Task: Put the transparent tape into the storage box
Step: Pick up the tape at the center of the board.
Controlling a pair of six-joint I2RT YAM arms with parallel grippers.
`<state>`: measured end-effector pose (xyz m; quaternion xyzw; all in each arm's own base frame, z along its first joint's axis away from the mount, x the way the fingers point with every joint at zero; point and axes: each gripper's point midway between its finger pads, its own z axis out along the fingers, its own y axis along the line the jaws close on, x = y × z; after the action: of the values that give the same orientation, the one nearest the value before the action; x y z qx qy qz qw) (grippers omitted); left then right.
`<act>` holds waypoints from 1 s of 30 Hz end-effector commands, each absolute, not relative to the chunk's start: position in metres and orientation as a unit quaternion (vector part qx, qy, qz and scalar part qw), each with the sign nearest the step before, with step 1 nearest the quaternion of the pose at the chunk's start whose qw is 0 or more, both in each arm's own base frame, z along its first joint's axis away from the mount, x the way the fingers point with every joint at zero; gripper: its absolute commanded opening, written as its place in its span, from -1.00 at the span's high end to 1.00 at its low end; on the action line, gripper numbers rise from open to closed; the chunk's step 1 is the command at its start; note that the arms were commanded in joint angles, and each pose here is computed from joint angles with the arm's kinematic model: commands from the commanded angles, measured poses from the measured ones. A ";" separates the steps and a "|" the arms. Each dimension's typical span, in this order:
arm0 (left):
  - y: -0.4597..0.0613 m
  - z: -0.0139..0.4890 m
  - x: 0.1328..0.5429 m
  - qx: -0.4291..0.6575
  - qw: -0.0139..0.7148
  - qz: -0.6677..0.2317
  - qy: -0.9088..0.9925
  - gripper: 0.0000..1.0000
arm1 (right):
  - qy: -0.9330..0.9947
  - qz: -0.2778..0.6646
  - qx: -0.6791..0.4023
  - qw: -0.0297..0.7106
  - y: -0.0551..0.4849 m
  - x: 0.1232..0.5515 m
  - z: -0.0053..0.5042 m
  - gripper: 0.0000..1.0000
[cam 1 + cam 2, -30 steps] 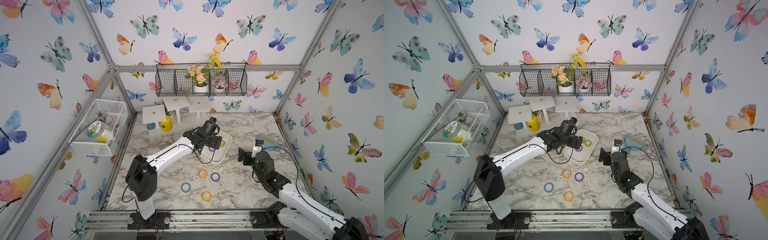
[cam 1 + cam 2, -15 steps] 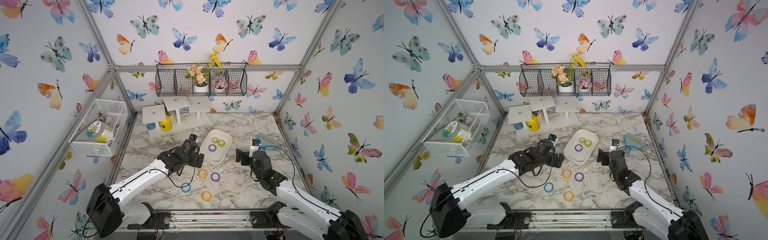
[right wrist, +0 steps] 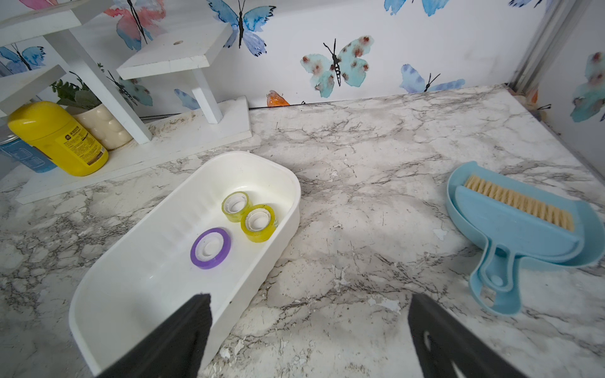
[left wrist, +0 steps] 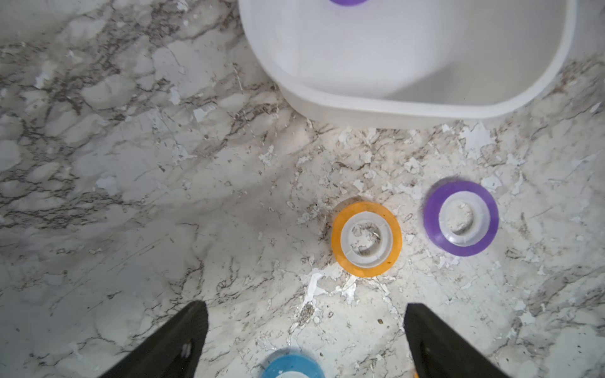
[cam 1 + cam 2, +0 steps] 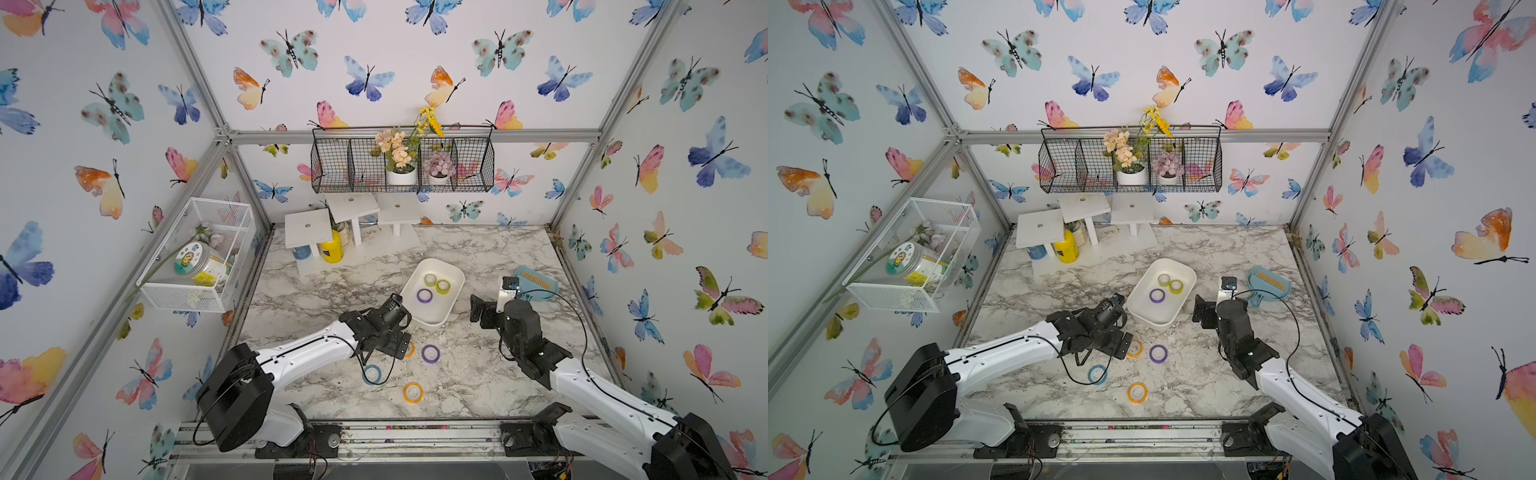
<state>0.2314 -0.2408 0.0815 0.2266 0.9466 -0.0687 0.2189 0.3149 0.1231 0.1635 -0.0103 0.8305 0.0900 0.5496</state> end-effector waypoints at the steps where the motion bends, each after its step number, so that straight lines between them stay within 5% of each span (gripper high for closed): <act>1: -0.256 0.074 0.226 0.243 0.198 -0.074 0.947 -0.97 | 0.828 0.087 -0.011 0.554 0.122 0.317 0.166 -0.98; 16: -0.281 0.034 0.218 0.290 0.136 -0.058 0.946 -0.89 | 0.826 0.083 -0.005 0.557 0.119 0.316 0.169 -0.97; 30: -0.294 0.020 0.219 0.300 0.115 -0.063 0.945 -0.60 | 0.826 0.083 -0.006 0.557 0.118 0.315 0.170 -0.97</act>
<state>0.2239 -0.2895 0.0249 0.2891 0.9465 -0.0564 0.1320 0.3145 0.1226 0.1645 -0.0097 0.8298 0.0900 0.5506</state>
